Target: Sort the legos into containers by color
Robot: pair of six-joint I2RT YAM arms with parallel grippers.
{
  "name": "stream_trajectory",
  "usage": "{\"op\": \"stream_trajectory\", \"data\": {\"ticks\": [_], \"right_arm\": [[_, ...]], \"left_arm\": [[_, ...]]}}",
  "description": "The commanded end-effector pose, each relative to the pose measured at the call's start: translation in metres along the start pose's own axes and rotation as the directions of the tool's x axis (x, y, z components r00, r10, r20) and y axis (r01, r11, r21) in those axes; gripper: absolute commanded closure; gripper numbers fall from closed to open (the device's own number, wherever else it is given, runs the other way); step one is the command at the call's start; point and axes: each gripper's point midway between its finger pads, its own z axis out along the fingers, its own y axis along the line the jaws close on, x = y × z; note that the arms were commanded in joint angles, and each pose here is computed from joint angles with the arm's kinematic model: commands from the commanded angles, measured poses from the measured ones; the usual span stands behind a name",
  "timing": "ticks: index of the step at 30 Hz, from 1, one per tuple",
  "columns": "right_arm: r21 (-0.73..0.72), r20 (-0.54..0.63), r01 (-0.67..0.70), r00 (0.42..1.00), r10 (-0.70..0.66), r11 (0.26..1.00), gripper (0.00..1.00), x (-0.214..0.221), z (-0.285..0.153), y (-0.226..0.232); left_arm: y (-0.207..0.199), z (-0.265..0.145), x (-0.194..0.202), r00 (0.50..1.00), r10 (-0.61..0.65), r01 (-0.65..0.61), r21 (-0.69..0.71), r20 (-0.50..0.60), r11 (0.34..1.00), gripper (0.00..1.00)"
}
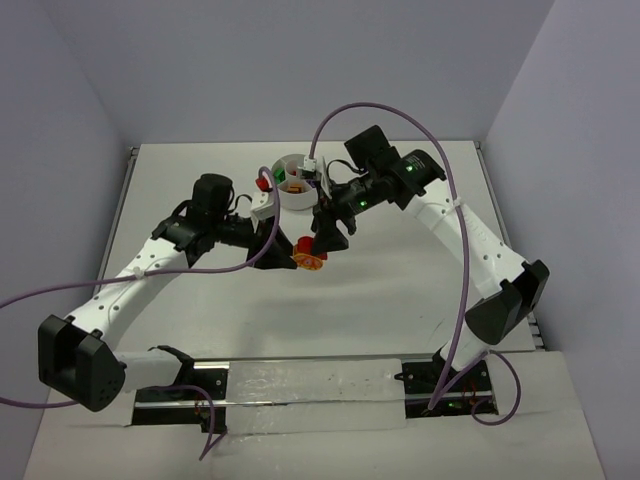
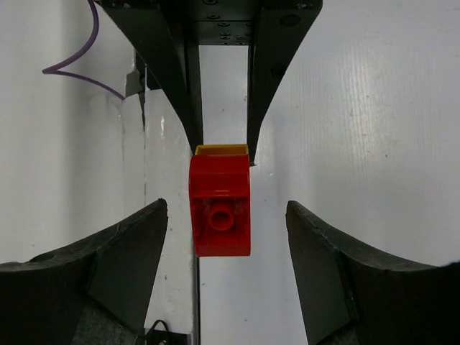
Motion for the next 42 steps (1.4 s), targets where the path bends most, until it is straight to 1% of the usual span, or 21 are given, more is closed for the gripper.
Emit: {"op": "stream_trajectory", "data": {"ticks": [1, 6, 10, 11, 18, 24, 25, 27, 30, 31, 32, 34, 36, 37, 38, 39, 42], "right_arm": [[-0.008, -0.023, 0.02, 1.0, -0.02, 1.0, 0.3, -0.005, 0.001, 0.006], [-0.007, -0.059, 0.033, 0.998, -0.033, 0.999, 0.38, -0.002, 0.001, 0.006], [-0.02, -0.092, 0.034, 0.995, -0.035, 0.999, 0.43, 0.002, 0.003, 0.008], [-0.021, -0.099, 0.033, 0.994, -0.035, 0.999, 0.46, 0.004, 0.004, 0.008], [-0.01, -0.146, 0.025, 0.989, -0.026, 1.0, 0.47, 0.014, 0.009, 0.003], [-0.001, -0.144, 0.015, 0.989, -0.015, 1.0, 0.47, 0.013, 0.011, 0.0], [-0.002, -0.144, 0.013, 0.989, -0.013, 1.0, 0.51, 0.014, 0.012, 0.0], [-0.002, -0.142, 0.012, 0.99, -0.012, 1.0, 0.64, 0.014, 0.012, 0.0], [-0.002, -0.143, 0.002, 0.99, -0.002, 1.0, 0.9, 0.015, 0.013, 0.001], [-0.002, -0.146, -0.003, 0.989, 0.003, 1.0, 0.97, 0.016, 0.013, 0.001], [0.0, -0.147, -0.007, 0.989, 0.006, 1.0, 1.0, 0.016, 0.013, 0.001], [0.006, -0.134, -0.009, 0.991, 0.01, 1.0, 1.0, 0.015, 0.012, 0.001], [0.012, -0.12, -0.017, 0.993, 0.019, 1.0, 1.0, 0.016, 0.01, 0.001], [0.009, -0.104, -0.018, 0.994, 0.019, 1.0, 1.0, 0.013, 0.011, 0.001], [0.017, -0.076, -0.045, 0.996, 0.046, 0.999, 1.0, 0.013, 0.007, 0.0], [0.021, -0.048, -0.064, 0.997, 0.065, 0.998, 1.0, 0.011, 0.003, -0.001], [0.027, 0.04, -0.111, 0.993, 0.11, 0.993, 1.0, 0.001, -0.006, -0.007]], "left_arm": [[-0.006, 0.001, -0.014, 0.998, 0.055, -0.055, 0.038, 0.005, 0.998, 1.0], [-0.004, 0.003, -0.008, 0.999, 0.018, -0.017, 0.045, -0.032, 0.999, 1.0], [-0.003, 0.003, -0.009, 0.999, 0.023, -0.022, 0.037, -0.028, 0.999, 1.0], [-0.003, 0.004, -0.009, 0.999, 0.023, -0.022, 0.039, -0.027, 0.999, 1.0], [-0.002, 0.004, -0.009, 0.999, 0.018, -0.017, 0.033, -0.029, 0.999, 1.0], [-0.002, 0.004, -0.011, 1.0, 0.016, -0.015, 0.034, -0.022, 0.999, 1.0], [-0.002, 0.004, -0.011, 1.0, 0.013, -0.013, 0.035, -0.02, 0.999, 1.0], [-0.003, 0.004, -0.012, 1.0, 0.012, -0.011, 0.035, -0.019, 0.999, 1.0], [-0.002, 0.004, -0.011, 1.0, 0.013, -0.012, 0.031, -0.02, 0.999, 1.0], [-0.003, 0.003, -0.01, 1.0, 0.013, -0.012, 0.028, -0.02, 1.0, 0.95], [-0.003, 0.003, -0.011, 1.0, 0.013, -0.012, 0.026, -0.019, 1.0, 0.93], [-0.001, 0.002, -0.013, 1.0, 0.001, -0.001, 0.004, -0.009, 1.0, 0.69], [-0.001, -0.002, -0.015, 1.0, -0.011, 0.011, -0.009, 0.007, 1.0, 0.49], [-0.002, -0.005, -0.017, 1.0, -0.023, 0.023, -0.012, 0.018, 1.0, 0.48], [-0.001, -0.008, -0.022, 0.999, -0.018, 0.019, -0.02, 0.048, 1.0, 0.41], [-0.001, -0.012, -0.027, 0.997, -0.018, 0.02, -0.025, 0.076, 0.999, 0.38], [-0.006, -0.025, -0.043, 0.987, -0.046, 0.05, -0.02, 0.154, 0.999, 0.33]]}}
